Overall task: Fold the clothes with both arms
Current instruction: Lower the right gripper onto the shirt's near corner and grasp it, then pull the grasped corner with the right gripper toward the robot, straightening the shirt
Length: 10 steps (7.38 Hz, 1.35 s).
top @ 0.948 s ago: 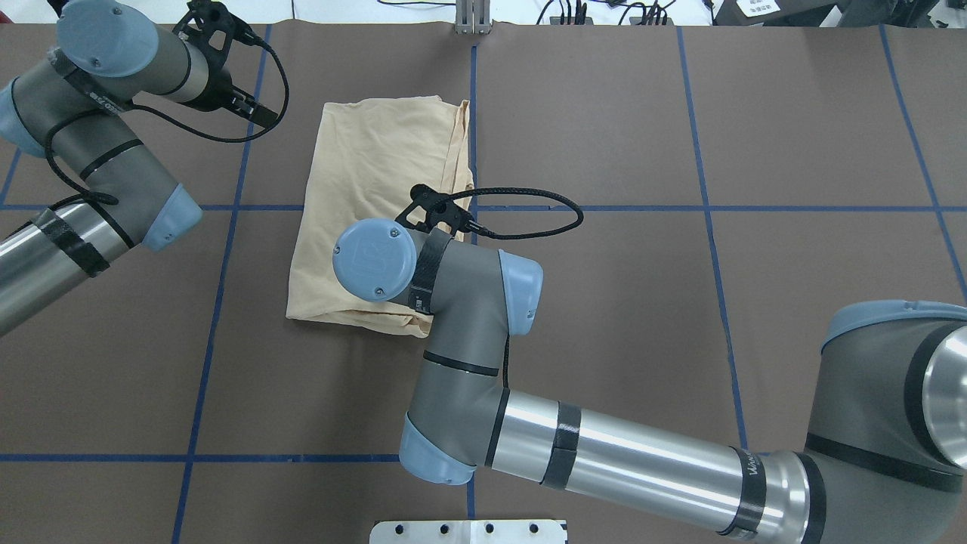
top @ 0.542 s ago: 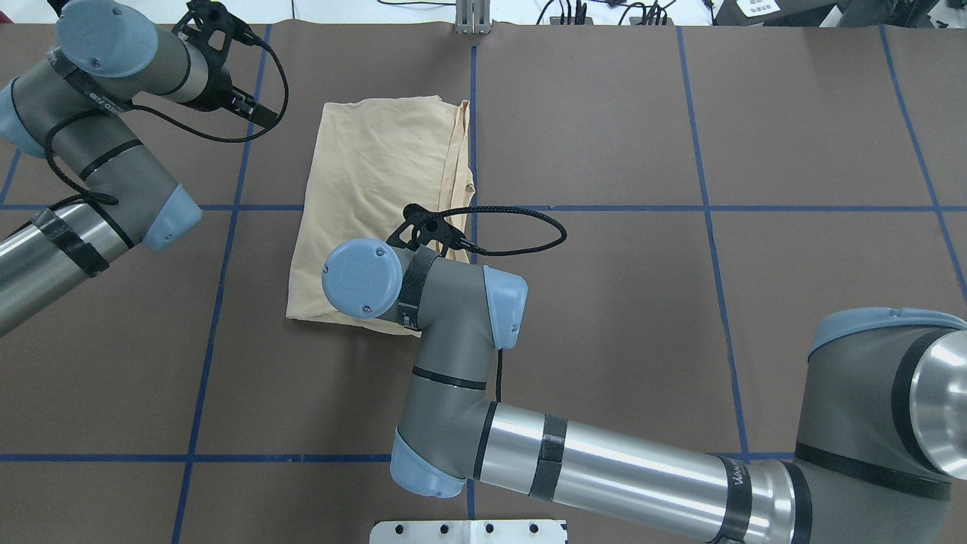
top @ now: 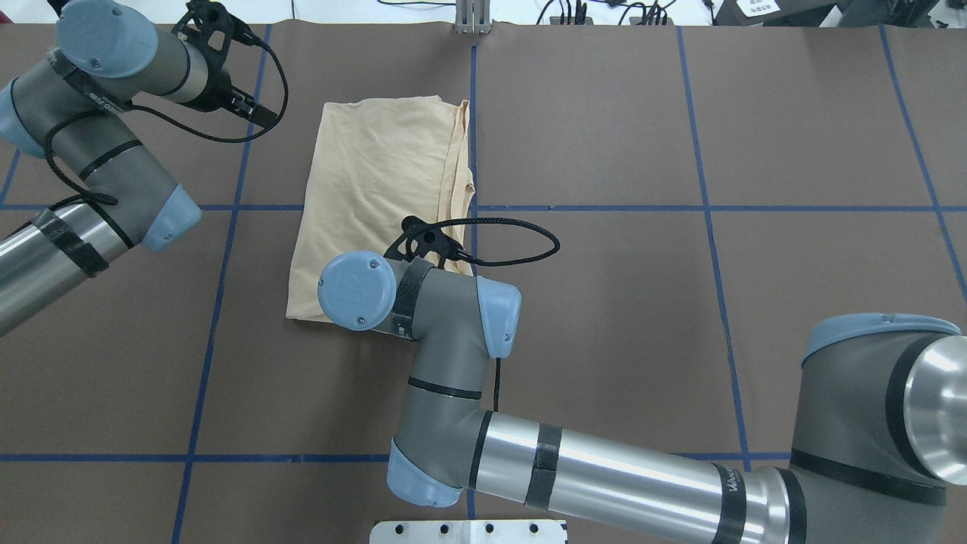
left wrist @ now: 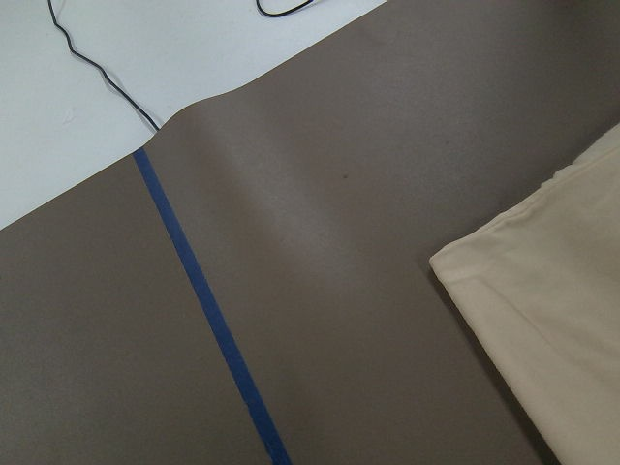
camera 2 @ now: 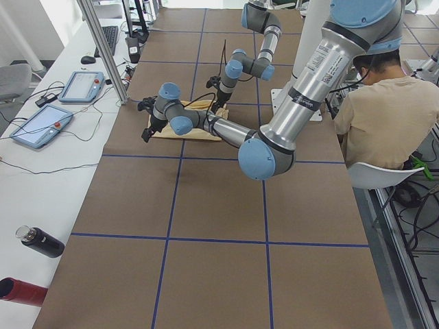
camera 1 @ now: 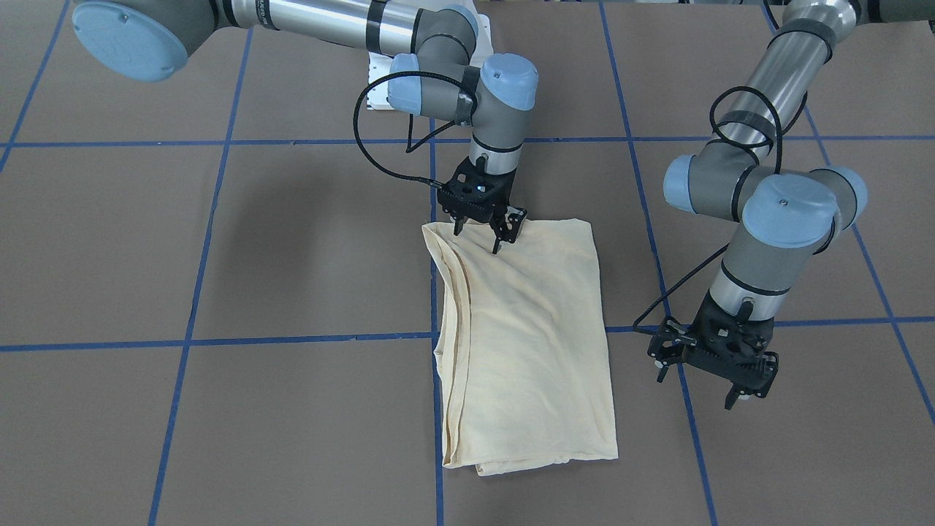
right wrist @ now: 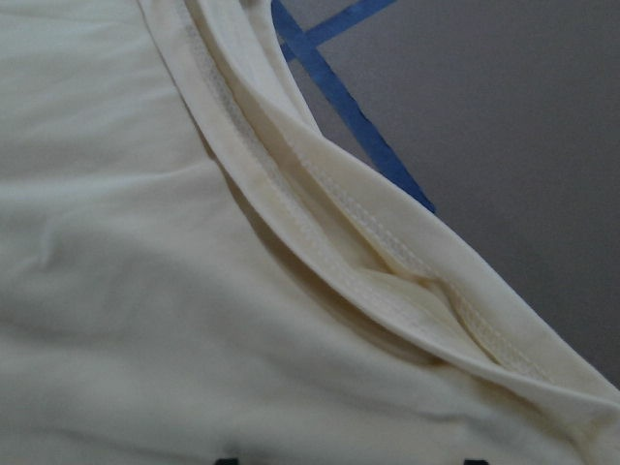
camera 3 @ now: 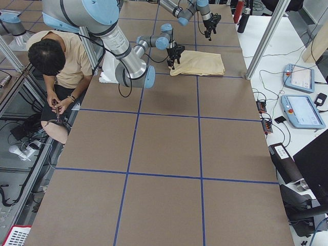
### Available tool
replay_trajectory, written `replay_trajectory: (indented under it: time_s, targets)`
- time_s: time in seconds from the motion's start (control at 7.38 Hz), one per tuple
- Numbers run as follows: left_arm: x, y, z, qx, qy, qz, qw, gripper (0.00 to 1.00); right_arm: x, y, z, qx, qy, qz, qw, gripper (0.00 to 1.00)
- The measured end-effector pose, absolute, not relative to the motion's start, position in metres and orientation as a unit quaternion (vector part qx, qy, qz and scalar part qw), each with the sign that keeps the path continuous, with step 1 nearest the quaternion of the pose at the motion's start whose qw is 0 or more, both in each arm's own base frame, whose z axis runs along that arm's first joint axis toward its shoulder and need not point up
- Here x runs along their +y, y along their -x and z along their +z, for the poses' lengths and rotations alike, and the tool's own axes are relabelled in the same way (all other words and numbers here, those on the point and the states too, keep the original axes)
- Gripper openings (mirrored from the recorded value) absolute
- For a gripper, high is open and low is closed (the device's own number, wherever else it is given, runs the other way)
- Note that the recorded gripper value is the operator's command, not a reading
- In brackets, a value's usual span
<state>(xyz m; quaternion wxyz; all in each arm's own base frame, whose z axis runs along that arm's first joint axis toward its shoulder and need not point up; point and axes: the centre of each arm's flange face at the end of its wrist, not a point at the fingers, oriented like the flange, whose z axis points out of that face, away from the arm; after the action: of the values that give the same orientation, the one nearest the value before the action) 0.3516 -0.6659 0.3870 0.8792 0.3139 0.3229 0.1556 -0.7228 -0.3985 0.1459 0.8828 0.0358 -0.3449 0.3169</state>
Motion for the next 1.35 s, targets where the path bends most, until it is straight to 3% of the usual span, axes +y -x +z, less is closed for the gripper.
replay_trajectory:
  time_s: [0.14, 0.54, 1.35]
  targets:
    - [-0.666, -0.351, 0.387, 0.323, -0.314, 0.156, 0.879, 1.0, -0.397, 0.725, 0.145, -0.344, -0.035, 0.318, 0.883, 0.16]
    - [-0.666, -0.351, 0.387, 0.323, -0.314, 0.156, 0.879, 1.0, -0.394, 0.729, 0.14, -0.345, -0.032, 0.335, 0.876, 0.0]
    - [-0.665, -0.351, 0.386, 0.324, -0.315, 0.155, 0.878, 1.0, -0.402, 0.701, 0.151, -0.341, -0.041, 0.337, 0.877, 0.0]
